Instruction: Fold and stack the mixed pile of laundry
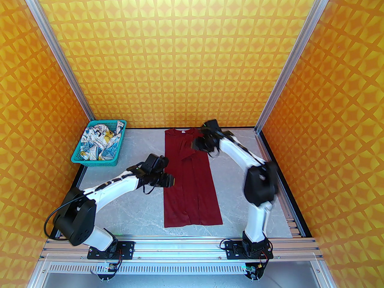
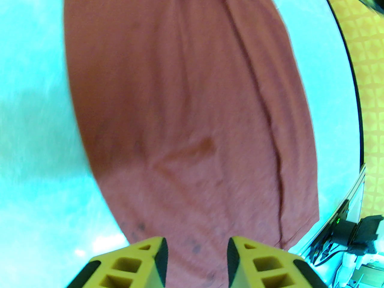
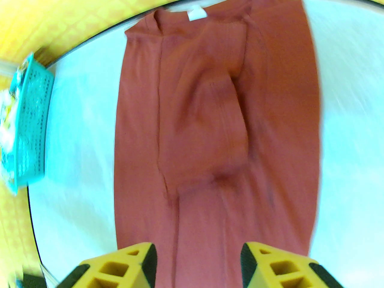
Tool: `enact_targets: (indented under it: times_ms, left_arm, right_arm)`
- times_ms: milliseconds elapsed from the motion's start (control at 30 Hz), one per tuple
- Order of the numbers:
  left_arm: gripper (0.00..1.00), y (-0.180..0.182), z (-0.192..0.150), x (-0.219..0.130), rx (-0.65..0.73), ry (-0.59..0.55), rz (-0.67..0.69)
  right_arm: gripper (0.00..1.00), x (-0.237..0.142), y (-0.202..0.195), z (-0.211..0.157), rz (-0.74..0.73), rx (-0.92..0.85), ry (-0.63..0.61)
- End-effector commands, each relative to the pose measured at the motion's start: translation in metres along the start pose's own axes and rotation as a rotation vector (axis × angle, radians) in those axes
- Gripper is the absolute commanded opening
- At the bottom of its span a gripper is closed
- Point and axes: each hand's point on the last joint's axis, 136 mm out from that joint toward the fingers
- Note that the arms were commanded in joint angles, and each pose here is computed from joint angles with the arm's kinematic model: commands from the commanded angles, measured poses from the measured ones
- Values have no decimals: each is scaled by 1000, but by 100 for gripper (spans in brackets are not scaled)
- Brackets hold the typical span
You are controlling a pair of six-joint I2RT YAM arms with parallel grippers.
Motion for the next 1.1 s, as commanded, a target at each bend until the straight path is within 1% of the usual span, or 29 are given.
enact_targets:
  times_ms: [0, 67, 133, 267, 433, 533, 600, 700, 867, 1067]
  left_arm:
    - [39, 17, -17, -3, -49, 23, 39]
    - [39, 25, -31, -3, -68, 52, 62]
    - [39, 31, -42, -4, -79, 77, 81]
    - [42, 42, -62, -8, -93, 117, 112]
    - [44, 48, -82, -7, -119, 170, 122]
    - [44, 45, -99, -4, -110, 218, 123]
    - [45, 47, -109, -3, -105, 245, 132]
    - [46, 51, -122, -3, -112, 280, 139]
    - [49, 50, -130, -6, -120, 284, 124]
    - [49, 52, -138, -1, -116, 310, 131]
  right_arm:
    - [51, -1, -12, -59, -18, -13, 92]
    - [51, -13, -19, -95, -47, -13, 144]
    - [53, -24, -24, -124, -68, -8, 171]
    - [56, -43, -20, -177, -29, 31, 208]
    - [57, -55, -15, -234, 10, 132, 296]
    - [57, -62, -17, -263, -8, 182, 352]
    - [57, -65, -14, -277, 9, 221, 365]
    - [56, -67, -10, -288, 26, 289, 366]
    - [55, -68, -19, -317, -22, 328, 428]
    - [54, -62, -13, -331, 6, 370, 437]
Point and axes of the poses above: each hand's point on the last joint's axis, 136 mm out from that joint toward the fingers, its own x axis out along the fingers, its own y axis along the line the jaws close on, z = x × y, and after that the axes turned 14 degrees about -x, right-handed
